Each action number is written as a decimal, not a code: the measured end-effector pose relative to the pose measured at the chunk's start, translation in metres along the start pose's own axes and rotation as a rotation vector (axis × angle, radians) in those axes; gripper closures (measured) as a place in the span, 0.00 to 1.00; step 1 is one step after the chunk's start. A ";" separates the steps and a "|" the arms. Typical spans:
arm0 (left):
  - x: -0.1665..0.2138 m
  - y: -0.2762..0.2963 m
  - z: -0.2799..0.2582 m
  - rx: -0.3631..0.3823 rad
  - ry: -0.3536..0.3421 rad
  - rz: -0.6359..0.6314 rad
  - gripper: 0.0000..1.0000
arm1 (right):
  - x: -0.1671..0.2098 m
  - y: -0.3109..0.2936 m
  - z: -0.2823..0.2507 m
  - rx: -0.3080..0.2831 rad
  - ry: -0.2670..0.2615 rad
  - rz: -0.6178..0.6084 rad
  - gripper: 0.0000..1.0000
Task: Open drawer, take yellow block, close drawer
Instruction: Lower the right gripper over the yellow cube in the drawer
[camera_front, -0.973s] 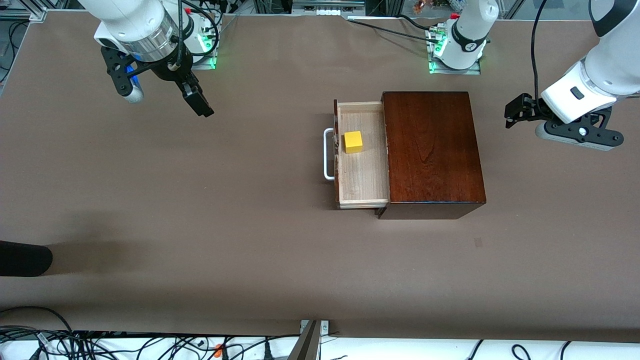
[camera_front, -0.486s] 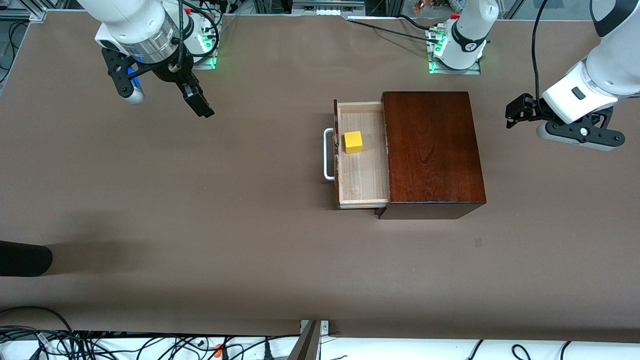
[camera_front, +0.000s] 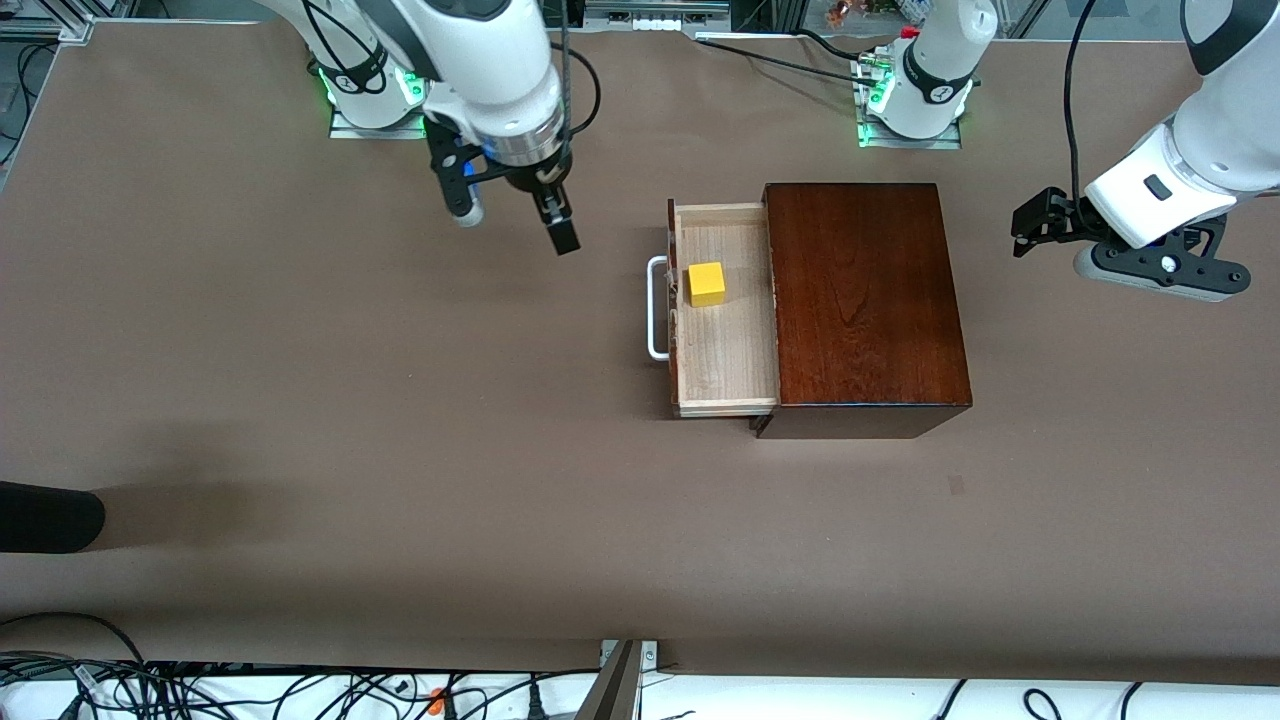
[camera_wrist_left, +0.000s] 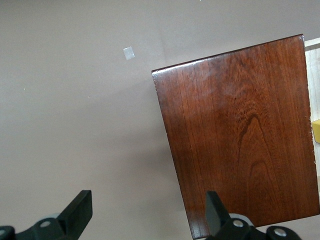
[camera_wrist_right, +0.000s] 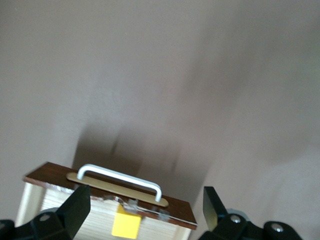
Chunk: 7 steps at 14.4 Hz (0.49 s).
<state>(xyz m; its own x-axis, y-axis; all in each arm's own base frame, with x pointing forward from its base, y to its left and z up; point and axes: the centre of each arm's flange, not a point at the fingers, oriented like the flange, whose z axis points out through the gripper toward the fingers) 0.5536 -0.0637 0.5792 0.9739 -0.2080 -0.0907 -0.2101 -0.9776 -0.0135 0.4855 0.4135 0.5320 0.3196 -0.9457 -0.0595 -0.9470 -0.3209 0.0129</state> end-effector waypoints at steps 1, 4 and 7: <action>0.000 0.000 0.000 0.000 0.000 0.000 0.00 | 0.005 -0.002 -0.004 0.005 -0.001 0.008 0.00; 0.000 0.000 0.000 0.000 -0.001 -0.001 0.00 | 0.005 -0.003 -0.008 0.009 -0.003 0.009 0.00; 0.000 -0.001 0.001 0.000 -0.003 -0.002 0.00 | 0.004 -0.002 -0.008 0.009 -0.003 0.007 0.00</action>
<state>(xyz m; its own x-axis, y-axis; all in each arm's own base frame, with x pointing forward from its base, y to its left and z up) 0.5538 -0.0628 0.5785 0.9740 -0.2063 -0.0932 -0.2084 -0.9779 -0.0132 0.4891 0.4099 0.5393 0.3127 -0.9478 -0.0627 -0.9495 -0.3136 0.0048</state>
